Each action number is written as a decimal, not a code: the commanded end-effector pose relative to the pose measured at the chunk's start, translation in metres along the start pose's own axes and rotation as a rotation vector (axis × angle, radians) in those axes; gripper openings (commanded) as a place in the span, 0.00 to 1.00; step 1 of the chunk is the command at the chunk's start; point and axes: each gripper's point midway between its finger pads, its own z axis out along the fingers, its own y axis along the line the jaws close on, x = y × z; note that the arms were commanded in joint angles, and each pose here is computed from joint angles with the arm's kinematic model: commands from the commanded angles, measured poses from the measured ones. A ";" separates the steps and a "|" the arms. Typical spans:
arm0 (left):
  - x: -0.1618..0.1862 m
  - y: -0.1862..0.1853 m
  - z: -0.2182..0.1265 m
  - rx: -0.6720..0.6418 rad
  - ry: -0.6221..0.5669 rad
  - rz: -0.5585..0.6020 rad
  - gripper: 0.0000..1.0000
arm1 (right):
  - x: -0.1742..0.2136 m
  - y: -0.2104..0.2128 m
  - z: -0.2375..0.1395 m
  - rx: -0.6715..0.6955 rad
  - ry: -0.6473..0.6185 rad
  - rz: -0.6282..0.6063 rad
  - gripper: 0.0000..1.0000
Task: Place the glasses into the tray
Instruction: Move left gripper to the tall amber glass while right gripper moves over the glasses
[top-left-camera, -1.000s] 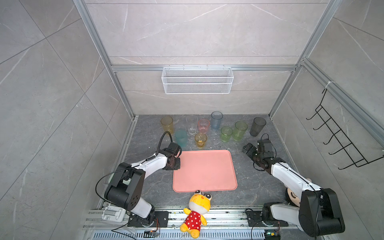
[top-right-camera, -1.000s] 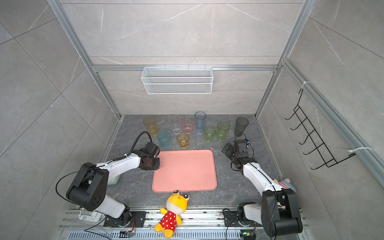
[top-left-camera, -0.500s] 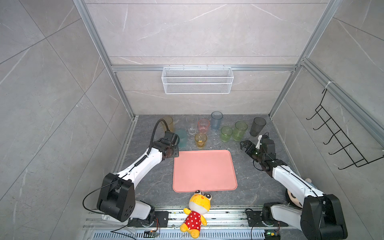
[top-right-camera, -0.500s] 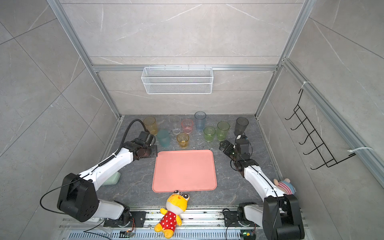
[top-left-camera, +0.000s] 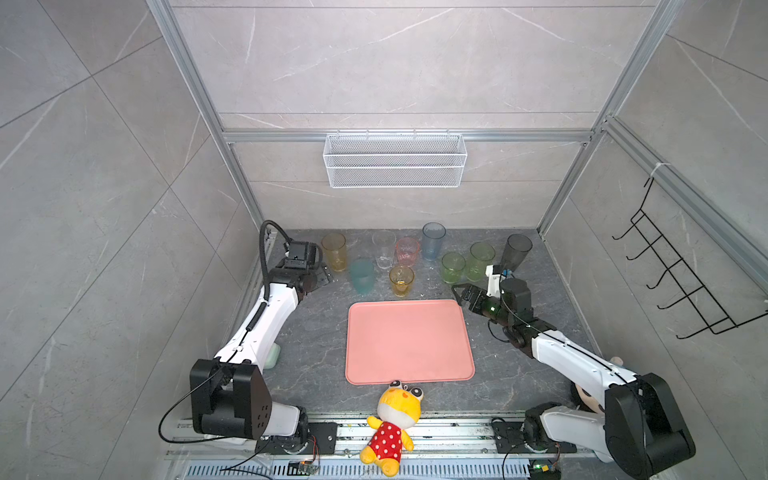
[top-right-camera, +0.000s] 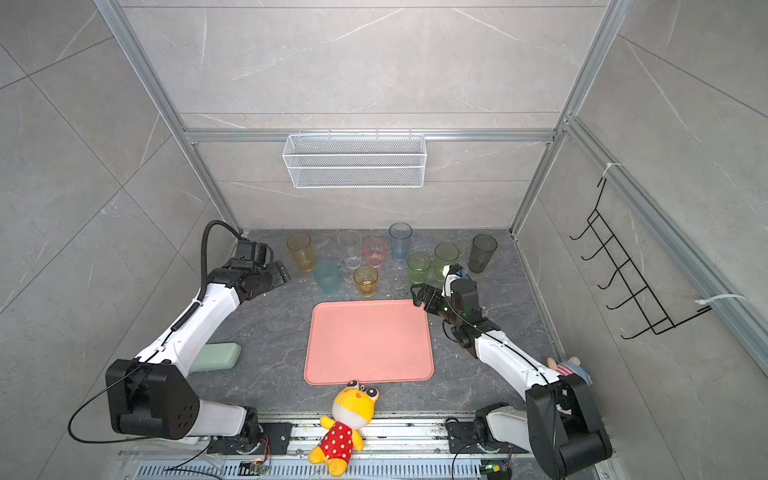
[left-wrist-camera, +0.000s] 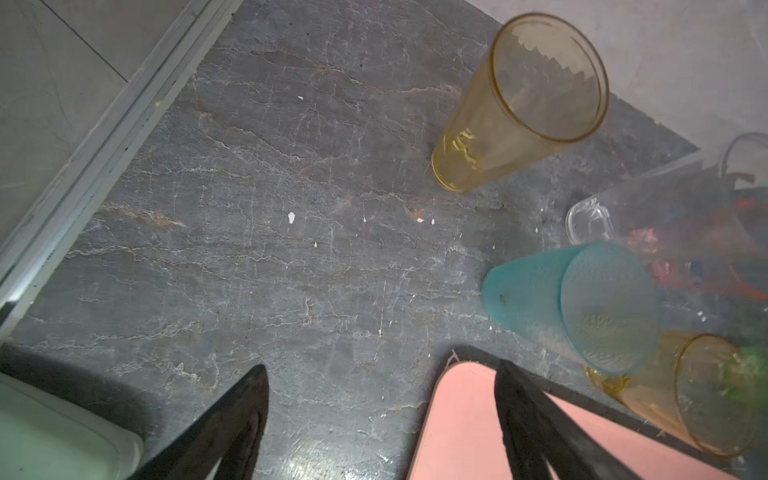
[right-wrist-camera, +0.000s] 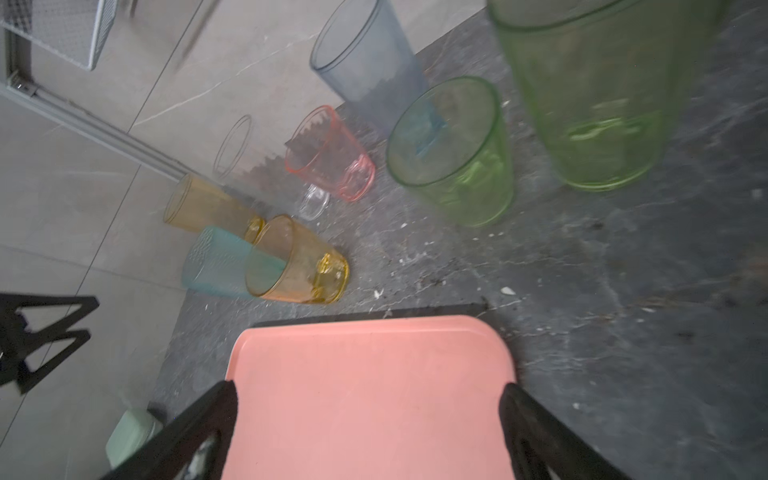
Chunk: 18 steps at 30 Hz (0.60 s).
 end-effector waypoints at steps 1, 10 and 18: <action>-0.021 -0.021 0.007 0.080 -0.013 -0.054 0.88 | -0.002 0.023 0.004 -0.058 -0.023 -0.083 0.99; -0.055 -0.041 0.049 0.140 0.008 -0.102 0.89 | 0.021 0.060 0.014 -0.142 0.017 -0.186 0.99; -0.090 -0.043 0.082 0.104 -0.002 -0.133 0.85 | 0.035 0.060 0.032 -0.066 0.091 -0.223 0.99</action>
